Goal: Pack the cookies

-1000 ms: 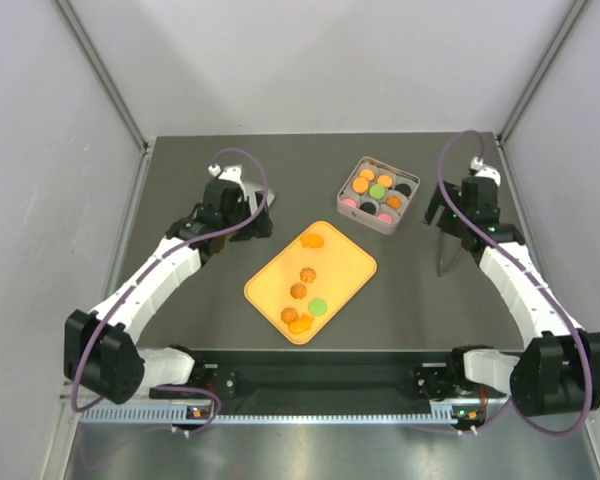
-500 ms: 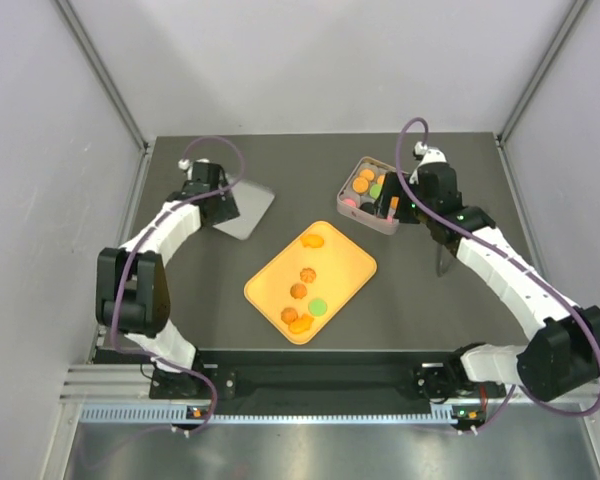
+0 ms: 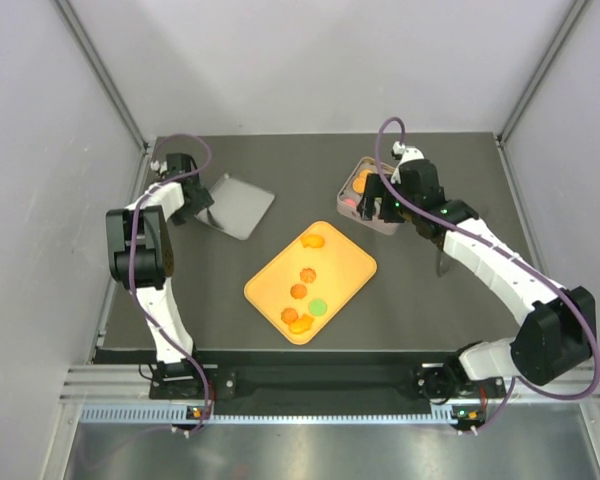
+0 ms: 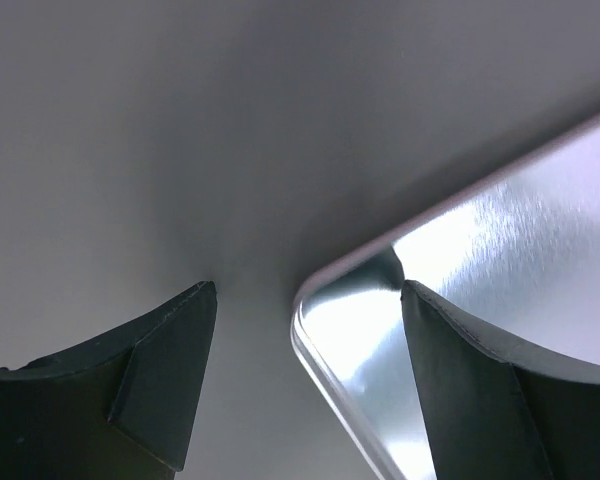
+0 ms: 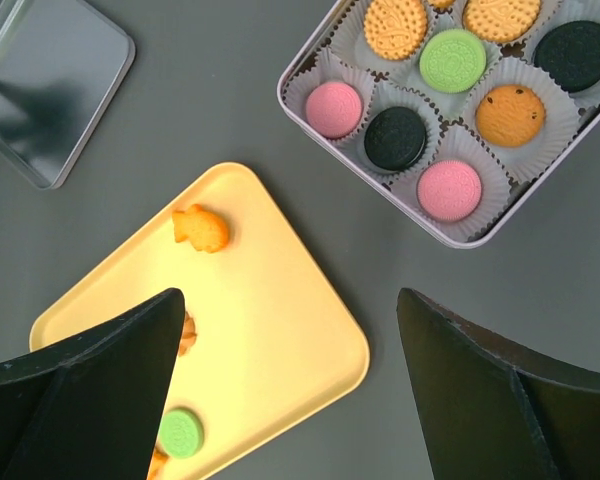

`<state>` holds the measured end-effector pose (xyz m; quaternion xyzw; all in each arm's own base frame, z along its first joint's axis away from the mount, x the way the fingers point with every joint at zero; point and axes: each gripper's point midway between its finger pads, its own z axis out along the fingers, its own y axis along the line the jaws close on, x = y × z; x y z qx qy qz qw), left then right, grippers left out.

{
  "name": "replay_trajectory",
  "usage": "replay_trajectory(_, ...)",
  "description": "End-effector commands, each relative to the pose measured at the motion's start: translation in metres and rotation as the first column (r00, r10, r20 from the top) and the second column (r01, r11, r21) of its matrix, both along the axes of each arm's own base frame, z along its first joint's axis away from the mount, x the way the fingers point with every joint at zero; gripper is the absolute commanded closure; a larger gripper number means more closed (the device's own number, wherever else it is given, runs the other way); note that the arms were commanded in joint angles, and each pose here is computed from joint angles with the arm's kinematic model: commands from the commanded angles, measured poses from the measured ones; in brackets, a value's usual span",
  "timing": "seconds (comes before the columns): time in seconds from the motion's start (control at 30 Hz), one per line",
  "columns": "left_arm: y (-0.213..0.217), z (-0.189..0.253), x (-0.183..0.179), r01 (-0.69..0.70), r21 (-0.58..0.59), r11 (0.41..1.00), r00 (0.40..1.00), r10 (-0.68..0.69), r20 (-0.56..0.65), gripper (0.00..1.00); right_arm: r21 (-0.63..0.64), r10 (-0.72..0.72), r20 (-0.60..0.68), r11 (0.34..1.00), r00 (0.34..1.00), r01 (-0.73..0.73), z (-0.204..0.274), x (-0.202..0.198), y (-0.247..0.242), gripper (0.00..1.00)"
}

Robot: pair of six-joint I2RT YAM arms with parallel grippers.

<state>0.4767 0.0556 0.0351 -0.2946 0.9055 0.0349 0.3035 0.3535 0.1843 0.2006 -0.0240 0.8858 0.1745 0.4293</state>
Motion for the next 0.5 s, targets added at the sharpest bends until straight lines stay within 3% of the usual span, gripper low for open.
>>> replay_trajectory(0.0, 0.008, 0.015, 0.03, 0.001, -0.023, 1.0, 0.996, 0.001, 0.085, 0.21, 0.017, 0.035, 0.068, 0.999, 0.997, -0.036, 0.02, 0.009, 0.013, 0.14)
replay_trajectory(0.13, 0.003, 0.003, 0.029, 0.019, -0.052, 0.998, 0.998, -0.016, 0.066, 0.26, 0.009, 0.036, 0.066, 0.999, 0.997, -0.036, 0.017, 0.009, 0.013, 0.14)
replay_trajectory(0.23, -0.003, 0.0, 0.029, 0.038, -0.089, 0.995, 0.996, -0.031, 0.078, 0.34, 0.009, 0.04, 0.063, 0.999, 0.997, -0.041, 0.016, 0.011, 0.014, 0.13)
replay_trajectory(0.27, -0.006, -0.002, 0.029, 0.044, -0.097, 0.994, 0.996, -0.037, 0.077, 0.41, 0.007, 0.043, 0.06, 0.999, 0.997, -0.043, 0.015, 0.011, 0.015, 0.14)
replay_trajectory(0.47, -0.009, -0.005, 0.038, 0.094, -0.116, 0.989, 0.994, -0.086, 0.068, 0.51, 0.004, 0.042, 0.053, 0.999, 0.998, -0.043, 0.012, 0.011, 0.015, 0.14)
